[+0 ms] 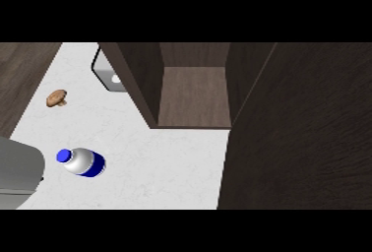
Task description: Pick up the bottled water, place it into the cabinet and close the cabinet
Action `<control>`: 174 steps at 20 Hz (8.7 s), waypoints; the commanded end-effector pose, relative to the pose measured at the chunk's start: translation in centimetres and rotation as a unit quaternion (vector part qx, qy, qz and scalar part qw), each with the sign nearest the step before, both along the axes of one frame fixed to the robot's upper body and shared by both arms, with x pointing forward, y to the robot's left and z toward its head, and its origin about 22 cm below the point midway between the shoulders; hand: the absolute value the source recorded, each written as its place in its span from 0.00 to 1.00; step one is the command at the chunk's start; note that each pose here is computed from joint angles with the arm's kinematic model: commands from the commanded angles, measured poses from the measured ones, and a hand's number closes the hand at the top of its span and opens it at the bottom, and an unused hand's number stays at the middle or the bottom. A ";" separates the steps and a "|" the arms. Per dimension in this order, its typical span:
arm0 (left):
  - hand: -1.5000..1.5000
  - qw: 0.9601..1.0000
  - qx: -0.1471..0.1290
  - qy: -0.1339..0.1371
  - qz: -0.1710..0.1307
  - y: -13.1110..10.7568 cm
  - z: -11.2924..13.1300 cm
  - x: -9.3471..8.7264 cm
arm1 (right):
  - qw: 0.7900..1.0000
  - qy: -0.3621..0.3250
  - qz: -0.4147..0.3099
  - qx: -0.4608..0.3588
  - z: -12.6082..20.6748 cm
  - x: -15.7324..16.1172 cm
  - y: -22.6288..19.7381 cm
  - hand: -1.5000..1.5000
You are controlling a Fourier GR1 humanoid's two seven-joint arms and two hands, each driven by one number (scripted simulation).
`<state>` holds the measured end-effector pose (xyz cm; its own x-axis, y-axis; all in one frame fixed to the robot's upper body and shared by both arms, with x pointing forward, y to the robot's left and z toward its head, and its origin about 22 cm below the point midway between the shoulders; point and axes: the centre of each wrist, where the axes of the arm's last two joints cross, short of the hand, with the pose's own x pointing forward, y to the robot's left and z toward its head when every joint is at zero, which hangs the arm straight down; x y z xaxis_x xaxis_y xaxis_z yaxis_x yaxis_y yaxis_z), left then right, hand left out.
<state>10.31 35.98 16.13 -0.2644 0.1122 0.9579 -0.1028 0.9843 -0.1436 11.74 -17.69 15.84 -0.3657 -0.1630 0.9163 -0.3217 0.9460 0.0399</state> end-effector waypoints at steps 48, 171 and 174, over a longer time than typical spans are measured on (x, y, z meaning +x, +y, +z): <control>0.00 0.995 0.057 0.082 -0.011 0.5 -14.7 8.7 | 0.999 -0.019 -0.027 -0.028 1.7 -2.2 2.7 0.00; 1.00 1.000 0.021 0.004 -0.010 -26.8 -10.7 26.5 | 1.000 -0.011 -0.016 -0.025 1.3 -3.4 2.0 0.00; 1.00 0.998 0.061 0.009 -0.009 -27.9 -8.9 28.2 | 0.999 -0.007 -0.026 -0.024 0.2 -2.9 2.8 0.00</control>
